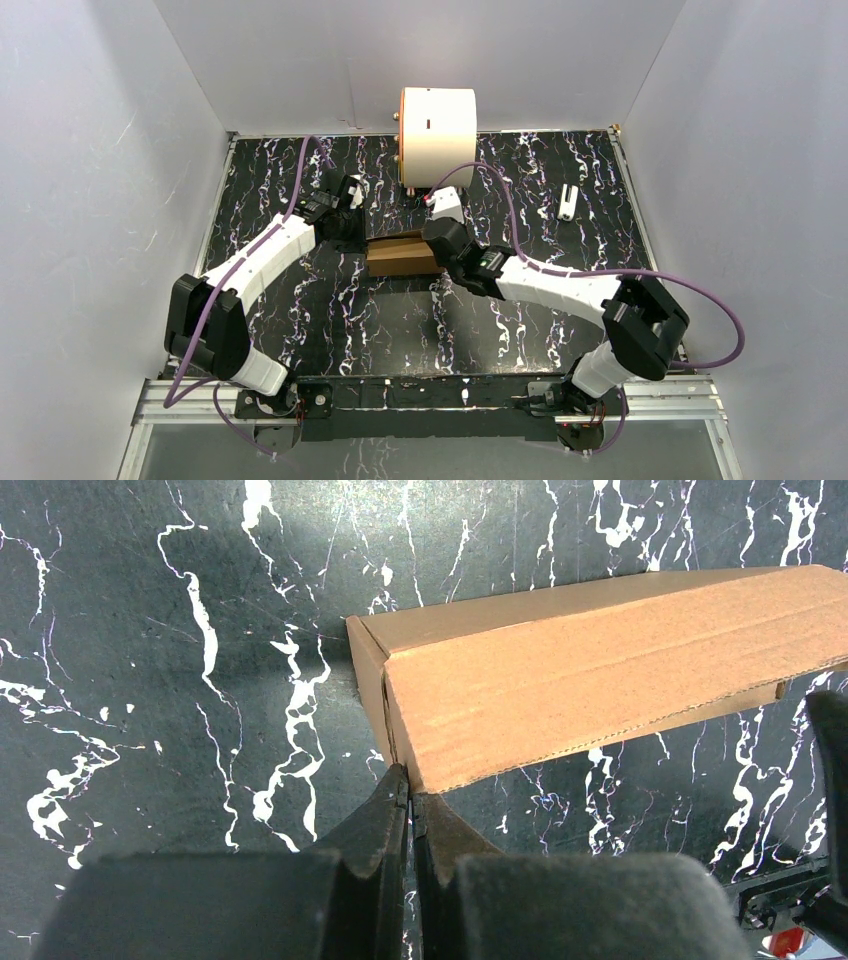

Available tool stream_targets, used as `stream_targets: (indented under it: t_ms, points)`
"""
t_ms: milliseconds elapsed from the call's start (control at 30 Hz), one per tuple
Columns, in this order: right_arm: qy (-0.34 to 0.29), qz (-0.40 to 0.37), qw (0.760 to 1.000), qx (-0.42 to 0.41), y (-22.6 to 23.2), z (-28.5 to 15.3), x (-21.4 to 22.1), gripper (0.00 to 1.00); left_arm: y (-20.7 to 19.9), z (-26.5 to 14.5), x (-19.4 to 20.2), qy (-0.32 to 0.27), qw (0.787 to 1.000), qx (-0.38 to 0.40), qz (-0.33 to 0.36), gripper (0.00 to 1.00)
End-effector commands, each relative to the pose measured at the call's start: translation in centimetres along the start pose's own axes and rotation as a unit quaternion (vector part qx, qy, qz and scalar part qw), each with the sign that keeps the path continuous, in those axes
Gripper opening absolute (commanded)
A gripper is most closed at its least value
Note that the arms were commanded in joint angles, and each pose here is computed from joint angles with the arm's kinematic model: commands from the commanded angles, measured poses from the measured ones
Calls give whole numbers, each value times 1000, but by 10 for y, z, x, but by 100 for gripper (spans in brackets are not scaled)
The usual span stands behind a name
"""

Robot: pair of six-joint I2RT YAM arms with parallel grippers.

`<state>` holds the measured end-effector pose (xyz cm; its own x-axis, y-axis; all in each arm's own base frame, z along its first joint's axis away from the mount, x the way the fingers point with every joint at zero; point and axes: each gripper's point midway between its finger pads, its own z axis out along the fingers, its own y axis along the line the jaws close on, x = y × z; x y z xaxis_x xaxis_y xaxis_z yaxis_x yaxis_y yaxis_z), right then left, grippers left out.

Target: Fold the paper box

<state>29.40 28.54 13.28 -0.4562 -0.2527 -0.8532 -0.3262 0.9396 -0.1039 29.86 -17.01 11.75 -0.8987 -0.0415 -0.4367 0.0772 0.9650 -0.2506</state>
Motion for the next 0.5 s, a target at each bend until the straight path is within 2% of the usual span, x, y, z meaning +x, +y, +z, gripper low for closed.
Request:
stream_targets:
  t_ms: [0, 333, 467]
  points:
    - [-25, 24, 999, -9, -7, -2, -18, 37, 7, 4, 23, 38, 999, -16, 2, 0]
    - [-35, 45, 997, -47, 9, 4, -29, 42, 5, 4, 21, 40, 999, -14, 4, 0]
    - [-40, 54, 997, -30, 2, 10, -29, 43, 4, 4, 20, 39, 999, -13, 3, 0]
